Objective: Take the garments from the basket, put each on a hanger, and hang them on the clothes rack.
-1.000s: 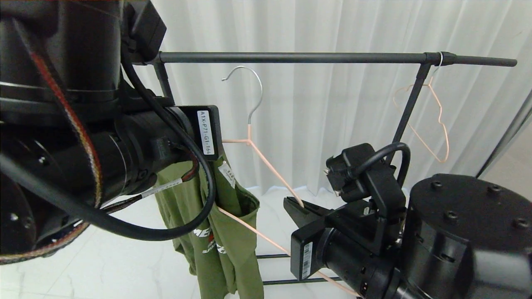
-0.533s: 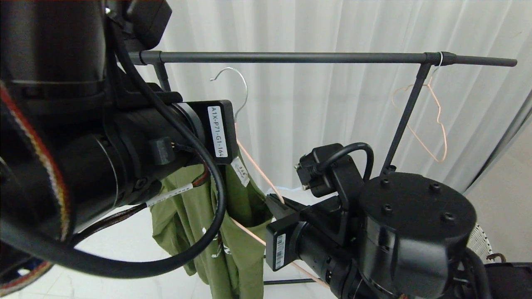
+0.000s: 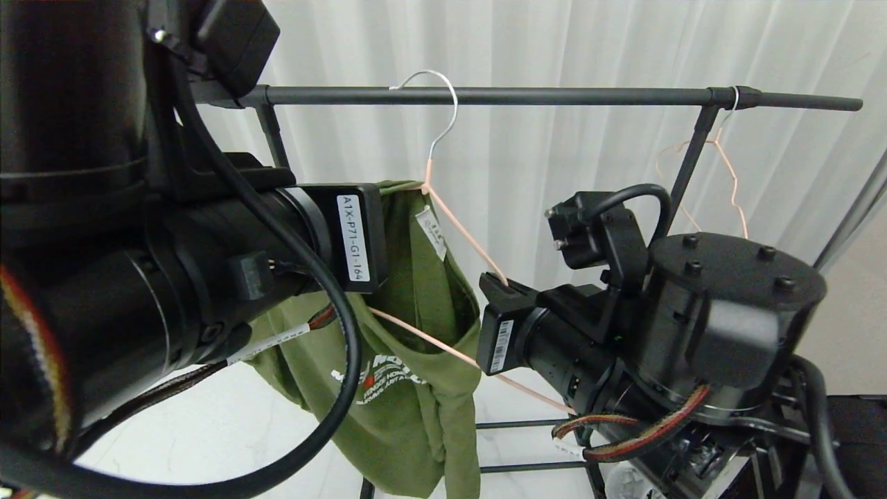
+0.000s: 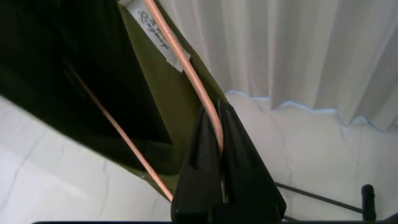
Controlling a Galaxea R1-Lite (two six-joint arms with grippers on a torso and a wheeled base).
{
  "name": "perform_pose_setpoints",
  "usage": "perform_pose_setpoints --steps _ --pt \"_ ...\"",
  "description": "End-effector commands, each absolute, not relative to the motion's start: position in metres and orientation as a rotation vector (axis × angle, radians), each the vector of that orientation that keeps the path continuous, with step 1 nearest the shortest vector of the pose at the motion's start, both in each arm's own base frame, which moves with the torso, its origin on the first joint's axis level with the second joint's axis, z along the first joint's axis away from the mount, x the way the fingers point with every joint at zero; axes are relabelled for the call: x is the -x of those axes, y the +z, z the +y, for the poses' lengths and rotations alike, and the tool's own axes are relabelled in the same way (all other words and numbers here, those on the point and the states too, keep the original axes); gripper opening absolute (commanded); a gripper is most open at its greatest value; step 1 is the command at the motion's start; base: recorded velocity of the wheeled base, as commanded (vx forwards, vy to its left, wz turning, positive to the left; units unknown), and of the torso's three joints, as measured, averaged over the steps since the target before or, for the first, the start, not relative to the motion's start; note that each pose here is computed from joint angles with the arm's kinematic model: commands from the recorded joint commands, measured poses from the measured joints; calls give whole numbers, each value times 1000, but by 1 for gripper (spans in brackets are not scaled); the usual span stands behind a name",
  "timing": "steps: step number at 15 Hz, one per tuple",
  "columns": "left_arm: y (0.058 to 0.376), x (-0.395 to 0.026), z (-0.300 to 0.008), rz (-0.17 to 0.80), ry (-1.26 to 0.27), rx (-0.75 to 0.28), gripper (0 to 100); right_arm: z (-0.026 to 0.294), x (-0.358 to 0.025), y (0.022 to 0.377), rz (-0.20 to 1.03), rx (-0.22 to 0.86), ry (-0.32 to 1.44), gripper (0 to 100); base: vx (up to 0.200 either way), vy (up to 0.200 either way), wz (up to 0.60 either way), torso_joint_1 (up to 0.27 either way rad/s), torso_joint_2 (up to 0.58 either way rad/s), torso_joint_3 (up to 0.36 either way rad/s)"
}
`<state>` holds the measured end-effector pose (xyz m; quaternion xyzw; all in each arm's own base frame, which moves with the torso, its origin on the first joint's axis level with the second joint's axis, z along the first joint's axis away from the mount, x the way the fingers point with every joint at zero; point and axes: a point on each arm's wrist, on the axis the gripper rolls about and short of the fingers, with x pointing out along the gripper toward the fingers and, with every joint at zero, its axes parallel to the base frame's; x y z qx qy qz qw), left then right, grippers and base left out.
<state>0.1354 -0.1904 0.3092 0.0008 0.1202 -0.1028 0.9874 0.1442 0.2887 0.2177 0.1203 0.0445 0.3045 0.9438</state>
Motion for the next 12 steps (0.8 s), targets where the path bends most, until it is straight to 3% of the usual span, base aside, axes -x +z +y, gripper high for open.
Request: perform_pose_setpoints --steps 1,8,9,12 --pt "308 -134 -189 245 -208 -5 0 280 -145 229 61 -275 610 0 0 0 0 0 0 0" --pt "299 -129 -190 264 -235 -24 0 275 -144 244 -44 -281 615 0 0 0 0 0 0 0" --pt "298 -129 -190 266 -235 -25 100 275 -144 245 -50 -279 615 0 0 0 0 0 0 0" --pt "298 -127 -186 263 -234 -22 100 270 -141 253 -95 -267 614 0 0 0 0 0 0 0"
